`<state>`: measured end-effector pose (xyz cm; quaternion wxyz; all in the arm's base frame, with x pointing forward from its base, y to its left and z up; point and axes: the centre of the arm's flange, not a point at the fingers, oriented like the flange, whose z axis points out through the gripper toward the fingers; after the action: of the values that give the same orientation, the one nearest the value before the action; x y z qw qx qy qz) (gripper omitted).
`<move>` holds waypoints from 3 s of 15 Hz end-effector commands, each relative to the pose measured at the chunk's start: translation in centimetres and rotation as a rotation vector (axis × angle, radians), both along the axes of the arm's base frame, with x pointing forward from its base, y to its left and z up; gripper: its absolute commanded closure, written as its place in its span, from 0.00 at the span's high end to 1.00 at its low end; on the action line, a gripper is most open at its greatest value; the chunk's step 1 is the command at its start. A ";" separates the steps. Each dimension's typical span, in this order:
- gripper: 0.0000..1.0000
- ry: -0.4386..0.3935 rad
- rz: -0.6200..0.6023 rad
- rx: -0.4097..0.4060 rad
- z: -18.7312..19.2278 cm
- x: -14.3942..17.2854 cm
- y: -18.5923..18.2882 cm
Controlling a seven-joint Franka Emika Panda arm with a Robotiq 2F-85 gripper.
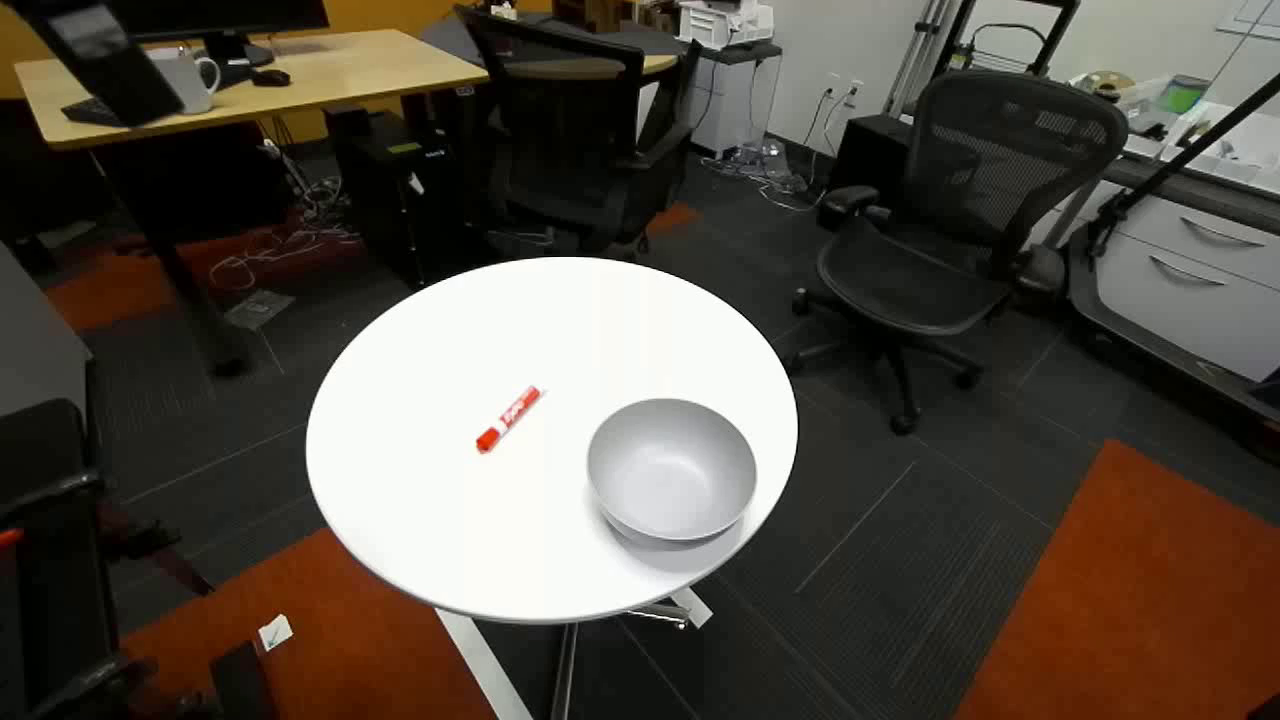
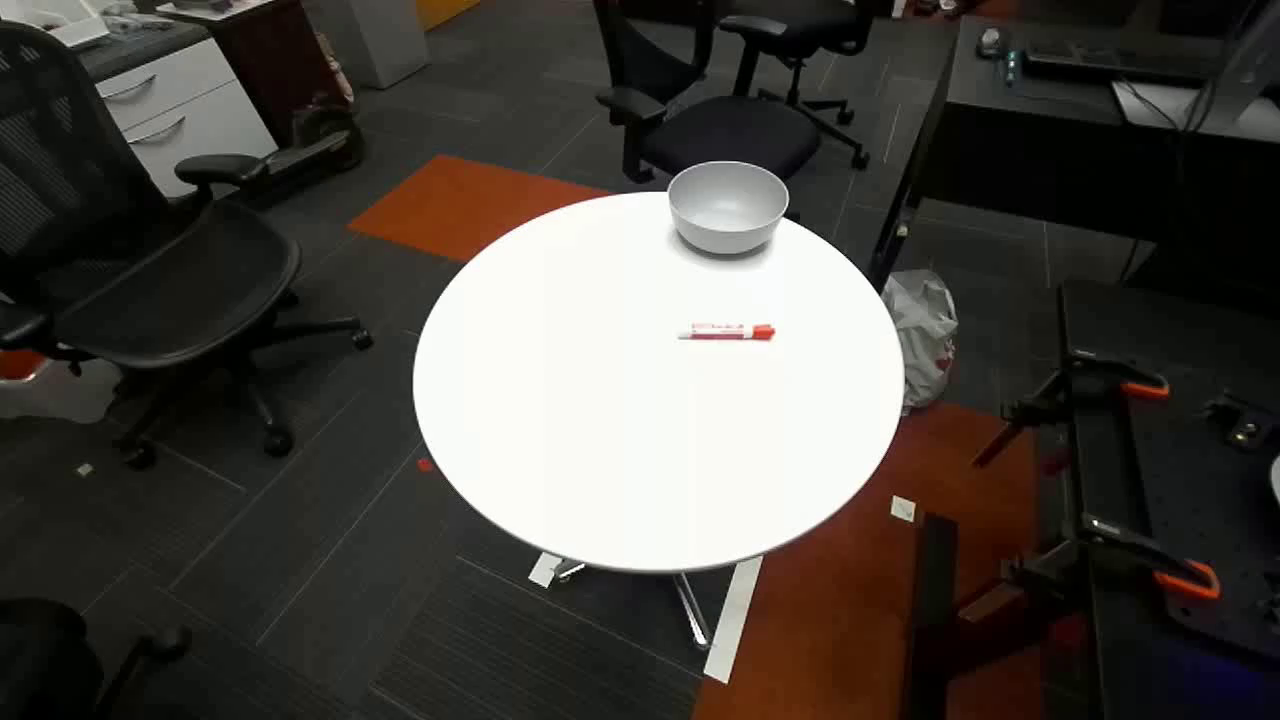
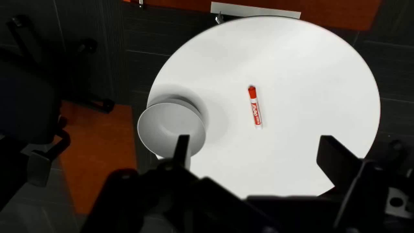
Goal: Move the marker closer to the bowl
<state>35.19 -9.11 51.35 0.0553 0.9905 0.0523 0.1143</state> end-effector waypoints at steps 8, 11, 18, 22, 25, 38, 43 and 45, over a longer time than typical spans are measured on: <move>1.00 -0.035 0.063 -0.037 -0.6 2.2 0.4; 1.00 -0.041 0.127 -0.056 -2.5 5.2 1.3; 1.00 0.042 0.273 -0.029 -13.1 13.0 3.6; 1.00 0.105 0.284 -0.034 -19.4 17.2 3.6; 1.00 0.157 0.285 -0.032 -23.1 20.0 3.2; 1.00 0.292 0.313 0.040 -34.4 23.8 5.5; 1.00 0.317 0.305 0.052 -36.8 23.8 6.0; 1.00 0.326 0.305 0.057 -37.6 23.8 6.1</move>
<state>58.16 -3.00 14.39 0.0119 0.9770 0.2105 -0.0331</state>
